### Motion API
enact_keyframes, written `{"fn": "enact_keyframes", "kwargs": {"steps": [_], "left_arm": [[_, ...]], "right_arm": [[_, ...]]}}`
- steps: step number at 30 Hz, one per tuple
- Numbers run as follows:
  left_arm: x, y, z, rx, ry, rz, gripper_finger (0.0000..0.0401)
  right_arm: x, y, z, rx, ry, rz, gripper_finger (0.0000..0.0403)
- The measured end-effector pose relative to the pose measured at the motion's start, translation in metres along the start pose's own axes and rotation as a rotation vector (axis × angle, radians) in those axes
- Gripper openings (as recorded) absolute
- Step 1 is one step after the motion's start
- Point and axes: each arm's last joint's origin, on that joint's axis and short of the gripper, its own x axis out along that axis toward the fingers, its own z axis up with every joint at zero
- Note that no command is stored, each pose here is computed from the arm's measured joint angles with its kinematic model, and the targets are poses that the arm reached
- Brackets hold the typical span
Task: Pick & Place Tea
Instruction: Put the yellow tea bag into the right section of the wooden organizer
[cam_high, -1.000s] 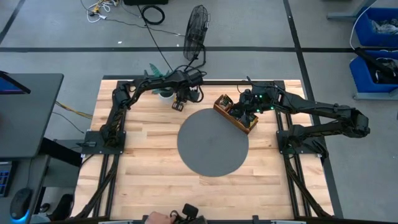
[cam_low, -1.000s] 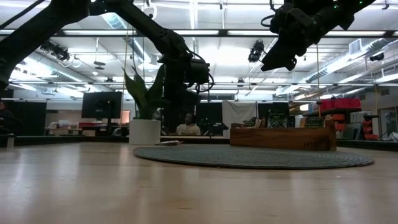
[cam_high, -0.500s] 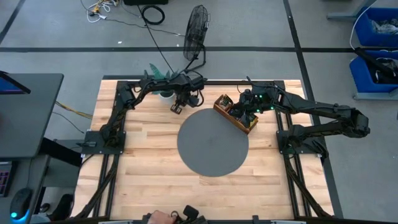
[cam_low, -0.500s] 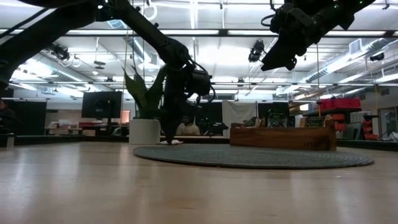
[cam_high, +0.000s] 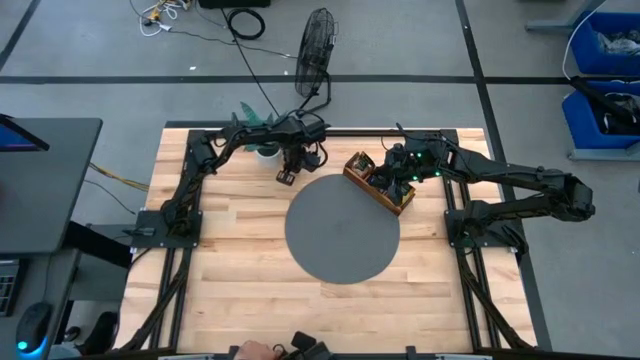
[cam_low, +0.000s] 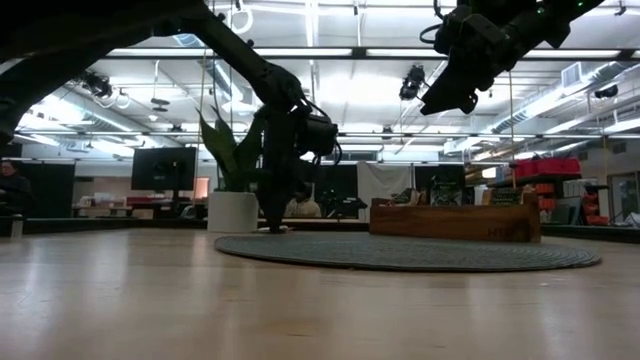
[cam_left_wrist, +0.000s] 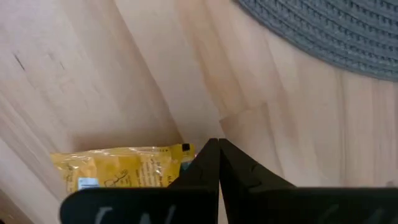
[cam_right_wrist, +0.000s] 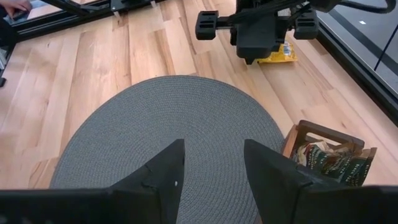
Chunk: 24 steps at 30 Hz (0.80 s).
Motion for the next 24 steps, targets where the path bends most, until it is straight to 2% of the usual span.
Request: {"fn": "enact_keyframes", "kwargs": {"steps": [3,7,10,13,16,19,21,24], "left_arm": [[0.000,-0.004,0.001,0.001,0.048,0.003,0.0002],[-0.008,-0.021,0.017,0.028,0.072,0.015,0.0002],[-0.020,-0.028,0.031,0.096,0.038,0.096,0.0002],[-0.022,-0.019,0.036,0.078,0.041,0.238,0.0002],[-0.023,-0.010,0.029,0.023,0.039,0.264,0.0002],[-0.019,-0.004,0.015,-0.015,0.075,0.215,0.0002],[-0.013,0.000,0.006,-0.004,0.095,0.169,0.0002],[-0.006,0.008,-0.005,0.018,0.143,0.170,0.0002]], "right_arm": [[0.000,0.000,0.000,0.003,0.001,0.000,0.0174],[0.000,0.000,0.000,0.010,0.004,0.000,0.0174],[0.000,0.000,0.000,0.010,0.004,0.000,0.0174],[0.000,0.000,0.000,0.011,0.005,0.001,0.0174],[0.000,0.000,-0.001,0.027,0.008,0.000,0.0174],[0.000,0.000,-0.001,0.031,0.008,0.012,0.0174],[0.000,0.000,-0.001,0.031,0.008,0.015,0.0174],[0.000,0.000,-0.001,0.030,0.008,0.015,0.0174]]}}
